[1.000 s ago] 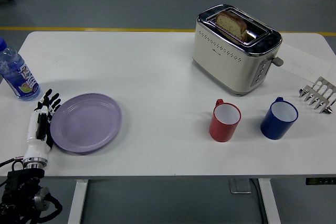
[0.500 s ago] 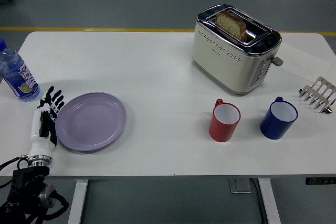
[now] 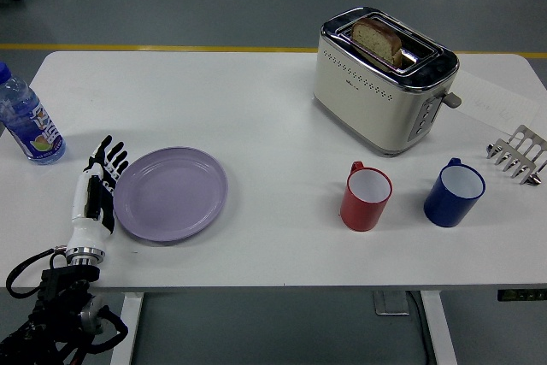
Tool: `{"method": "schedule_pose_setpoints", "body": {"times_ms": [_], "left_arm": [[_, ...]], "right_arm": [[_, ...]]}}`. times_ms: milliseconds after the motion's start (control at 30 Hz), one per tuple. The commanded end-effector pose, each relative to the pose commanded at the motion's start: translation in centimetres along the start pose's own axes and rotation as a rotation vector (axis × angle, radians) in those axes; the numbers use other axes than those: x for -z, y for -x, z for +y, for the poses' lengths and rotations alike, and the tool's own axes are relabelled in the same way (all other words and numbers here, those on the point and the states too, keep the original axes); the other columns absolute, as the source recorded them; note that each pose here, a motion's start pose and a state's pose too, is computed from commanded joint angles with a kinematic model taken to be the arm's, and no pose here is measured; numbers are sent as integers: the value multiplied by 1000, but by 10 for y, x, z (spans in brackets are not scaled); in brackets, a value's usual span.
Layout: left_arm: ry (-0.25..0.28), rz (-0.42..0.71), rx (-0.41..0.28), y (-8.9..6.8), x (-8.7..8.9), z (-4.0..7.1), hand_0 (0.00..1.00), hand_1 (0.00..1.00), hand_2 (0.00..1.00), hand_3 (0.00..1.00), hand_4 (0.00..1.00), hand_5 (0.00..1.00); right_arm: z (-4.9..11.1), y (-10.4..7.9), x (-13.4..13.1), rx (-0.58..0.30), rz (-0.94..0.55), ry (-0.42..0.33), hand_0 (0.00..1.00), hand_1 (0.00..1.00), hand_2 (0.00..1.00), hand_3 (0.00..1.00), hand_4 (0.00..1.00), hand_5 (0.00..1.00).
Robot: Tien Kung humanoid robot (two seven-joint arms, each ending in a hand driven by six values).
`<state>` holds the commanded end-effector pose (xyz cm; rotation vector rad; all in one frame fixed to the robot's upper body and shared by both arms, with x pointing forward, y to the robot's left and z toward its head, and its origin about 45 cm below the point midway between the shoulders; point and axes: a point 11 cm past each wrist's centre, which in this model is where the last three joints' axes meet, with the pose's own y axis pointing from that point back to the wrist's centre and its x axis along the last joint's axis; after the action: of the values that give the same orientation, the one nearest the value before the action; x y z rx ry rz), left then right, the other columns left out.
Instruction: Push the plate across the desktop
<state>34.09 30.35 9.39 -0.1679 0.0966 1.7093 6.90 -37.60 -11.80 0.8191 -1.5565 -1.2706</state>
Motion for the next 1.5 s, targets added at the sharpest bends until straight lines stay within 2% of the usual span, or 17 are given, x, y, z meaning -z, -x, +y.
{"method": "schedule_pose_setpoints", "body": {"times_ms": [167, 367, 933, 1500], "left_arm": [[3, 29, 19, 8, -2, -1, 874, 885, 906, 909, 501, 998], [-22, 68, 42, 20, 3, 1, 873, 882, 901, 900, 497, 998], [-51, 97, 122, 50, 7, 7, 870, 879, 899, 889, 493, 998], [-91, 158, 146, 63, 13, 14, 866, 876, 896, 882, 483, 998]], "right_arm": [[0, 1, 0, 1, 1, 0, 516, 478, 579, 545, 179, 326], [0, 1, 0, 0, 7, 2, 516, 478, 579, 545, 178, 326], [0, 1, 1, 1, 7, -1, 515, 478, 579, 545, 176, 324], [0, 0, 0, -1, 11, 2, 515, 478, 579, 545, 176, 324]]}}
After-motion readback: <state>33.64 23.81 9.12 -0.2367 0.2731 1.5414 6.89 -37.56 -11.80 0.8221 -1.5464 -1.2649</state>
